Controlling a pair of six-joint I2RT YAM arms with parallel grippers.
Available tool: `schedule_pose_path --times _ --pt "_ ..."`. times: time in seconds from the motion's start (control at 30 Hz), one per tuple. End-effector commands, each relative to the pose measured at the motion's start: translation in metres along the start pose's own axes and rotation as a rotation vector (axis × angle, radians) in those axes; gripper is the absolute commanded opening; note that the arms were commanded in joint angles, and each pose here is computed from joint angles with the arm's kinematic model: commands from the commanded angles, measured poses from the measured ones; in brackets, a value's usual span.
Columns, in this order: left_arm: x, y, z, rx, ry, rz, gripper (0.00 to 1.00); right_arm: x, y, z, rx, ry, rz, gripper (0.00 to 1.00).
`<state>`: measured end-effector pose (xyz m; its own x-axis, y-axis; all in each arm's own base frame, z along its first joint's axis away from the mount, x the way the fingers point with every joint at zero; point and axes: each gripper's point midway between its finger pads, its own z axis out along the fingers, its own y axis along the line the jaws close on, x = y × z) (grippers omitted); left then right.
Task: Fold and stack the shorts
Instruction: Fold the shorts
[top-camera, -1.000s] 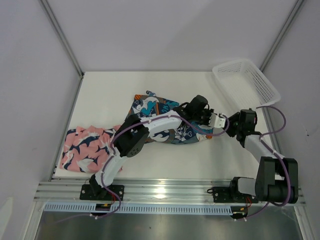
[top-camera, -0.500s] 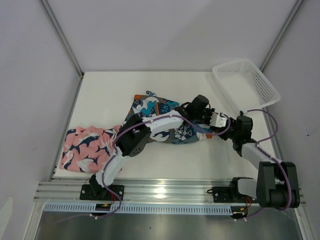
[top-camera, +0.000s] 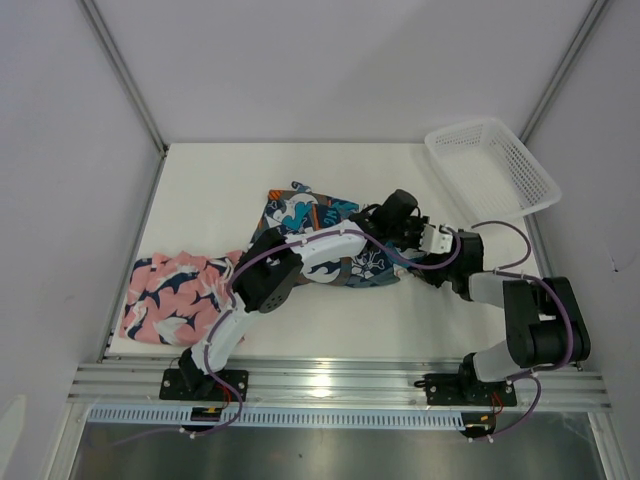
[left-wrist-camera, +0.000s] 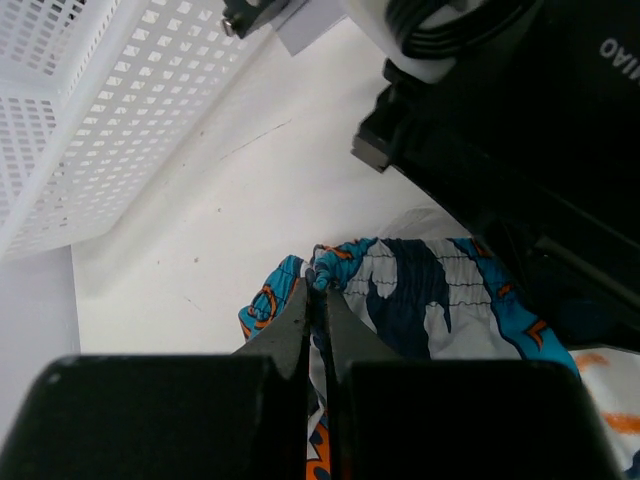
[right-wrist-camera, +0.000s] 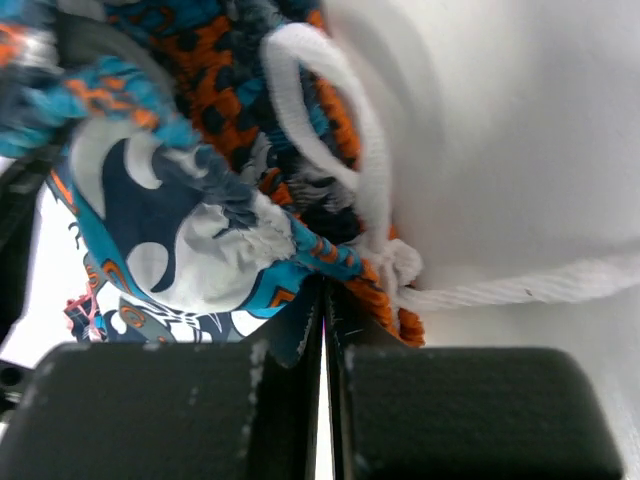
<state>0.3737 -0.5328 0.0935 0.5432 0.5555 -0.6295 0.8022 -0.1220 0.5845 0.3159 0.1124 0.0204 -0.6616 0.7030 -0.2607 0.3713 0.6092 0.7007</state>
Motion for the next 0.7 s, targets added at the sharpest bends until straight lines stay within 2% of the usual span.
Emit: schedule_pose_path --times 0.0,0.17,0.23,0.27,0.33,0.37,0.43,0.47,0.53,0.57,0.63,0.67 --pt "-0.014 0.021 0.0 -0.049 -0.047 0.012 0.0 -0.018 0.012 0.001 0.01 -0.051 -0.043 0.0" --pt "-0.009 0.022 0.001 -0.058 -0.027 0.021 0.0 -0.04 0.039 -0.023 -0.053 -0.125 -0.095 0.04" --pt "-0.006 0.024 0.002 -0.071 -0.013 0.025 0.0 -0.046 0.046 -0.034 -0.053 -0.153 -0.126 0.1" --pt "-0.005 0.023 0.003 -0.071 -0.013 0.025 0.0 -0.055 0.052 -0.043 -0.057 -0.194 -0.141 0.16" --pt "-0.002 0.025 0.003 -0.083 -0.001 0.023 0.04 -0.061 0.052 -0.05 -0.039 -0.217 -0.167 0.24" --pt "-0.003 0.026 0.003 -0.087 -0.002 0.022 0.13 -0.065 0.053 -0.054 -0.041 -0.231 -0.169 0.32" --pt "-0.009 0.037 -0.003 -0.124 -0.009 0.02 0.24 -0.067 0.051 -0.056 -0.038 -0.227 -0.178 0.4" --pt "-0.011 0.04 -0.005 -0.137 -0.01 0.013 0.44 -0.069 0.049 -0.055 -0.036 -0.225 -0.171 0.45" --pt "-0.019 0.054 -0.012 -0.184 -0.02 0.011 0.64 -0.065 0.044 -0.05 -0.036 -0.19 -0.162 0.46" --pt "-0.021 0.057 -0.015 -0.195 -0.022 0.006 0.85 -0.063 0.041 -0.047 -0.032 -0.179 -0.161 0.46" --pt "-0.03 0.072 -0.024 -0.248 -0.038 -0.002 0.88 -0.07 0.034 -0.045 -0.033 -0.184 -0.139 0.46" --pt "-0.03 0.078 -0.028 -0.268 -0.043 -0.024 0.96 -0.069 0.032 -0.044 -0.04 -0.184 -0.134 0.47"
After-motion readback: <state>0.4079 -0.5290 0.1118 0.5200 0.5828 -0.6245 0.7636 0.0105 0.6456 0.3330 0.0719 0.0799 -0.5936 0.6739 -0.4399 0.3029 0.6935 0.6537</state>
